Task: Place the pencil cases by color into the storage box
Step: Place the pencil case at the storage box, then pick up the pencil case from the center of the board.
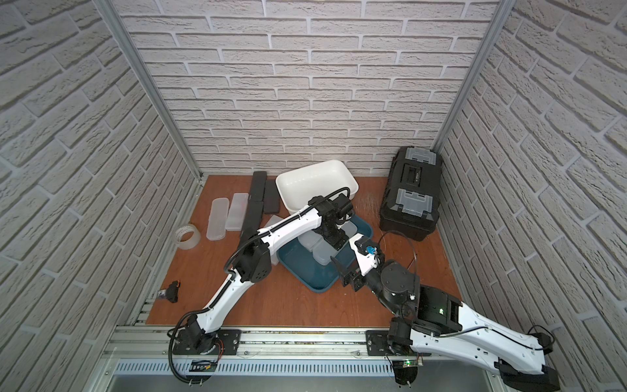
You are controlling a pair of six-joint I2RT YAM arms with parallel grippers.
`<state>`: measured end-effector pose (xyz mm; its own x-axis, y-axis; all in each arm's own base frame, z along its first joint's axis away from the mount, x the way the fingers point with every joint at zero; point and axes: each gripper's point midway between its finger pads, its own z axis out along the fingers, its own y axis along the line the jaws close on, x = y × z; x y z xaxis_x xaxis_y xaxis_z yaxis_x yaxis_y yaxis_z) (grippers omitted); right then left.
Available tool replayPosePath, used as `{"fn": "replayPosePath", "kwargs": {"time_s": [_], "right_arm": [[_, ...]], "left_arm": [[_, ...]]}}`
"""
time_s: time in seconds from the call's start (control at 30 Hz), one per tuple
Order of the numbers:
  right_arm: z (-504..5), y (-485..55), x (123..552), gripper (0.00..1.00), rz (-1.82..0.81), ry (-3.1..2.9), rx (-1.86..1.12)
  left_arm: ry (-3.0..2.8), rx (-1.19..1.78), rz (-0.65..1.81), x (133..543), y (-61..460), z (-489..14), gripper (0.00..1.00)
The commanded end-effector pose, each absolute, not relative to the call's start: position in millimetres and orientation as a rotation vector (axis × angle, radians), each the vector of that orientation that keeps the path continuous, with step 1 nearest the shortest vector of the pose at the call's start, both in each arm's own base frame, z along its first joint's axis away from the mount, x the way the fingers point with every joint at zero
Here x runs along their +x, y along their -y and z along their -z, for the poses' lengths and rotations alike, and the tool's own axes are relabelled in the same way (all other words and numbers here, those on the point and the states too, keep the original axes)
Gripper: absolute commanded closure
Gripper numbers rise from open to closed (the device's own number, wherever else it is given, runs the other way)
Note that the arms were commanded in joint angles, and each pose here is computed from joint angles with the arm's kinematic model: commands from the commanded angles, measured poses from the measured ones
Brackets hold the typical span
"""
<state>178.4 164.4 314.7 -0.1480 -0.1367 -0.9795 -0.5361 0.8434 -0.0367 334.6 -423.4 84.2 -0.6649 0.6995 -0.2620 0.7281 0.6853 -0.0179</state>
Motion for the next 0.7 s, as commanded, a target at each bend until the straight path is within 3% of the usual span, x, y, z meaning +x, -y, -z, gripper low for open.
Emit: {"fn": "replayPosePath", "kwargs": {"time_s": [0.0,0.17,0.3,0.47,0.67], "right_arm": [[-335,-157,172,0.13,-0.45,-1.652,-0.474],[-342,-156,178,0.13,-0.37,-1.664,-0.497],[-341,-183,193,0.13,-0.279,-1.705,-0.561],[-326,-258,218,0.13,-0.274,-1.794,-0.68],[-270,-368,252,0.12,-0.394,-2.041,-0.873]], "left_arm": [[-2.569,1.087,0.189,363,417,-124,0.06],[-2.491,0.923,0.295,393,394,-190,0.04],[-2.502,0.704,0.269,425,326,-230,0.04],[-2.543,0.401,0.195,442,212,-248,0.04],[-2.551,0.124,0.137,425,107,-254,0.04]]}}
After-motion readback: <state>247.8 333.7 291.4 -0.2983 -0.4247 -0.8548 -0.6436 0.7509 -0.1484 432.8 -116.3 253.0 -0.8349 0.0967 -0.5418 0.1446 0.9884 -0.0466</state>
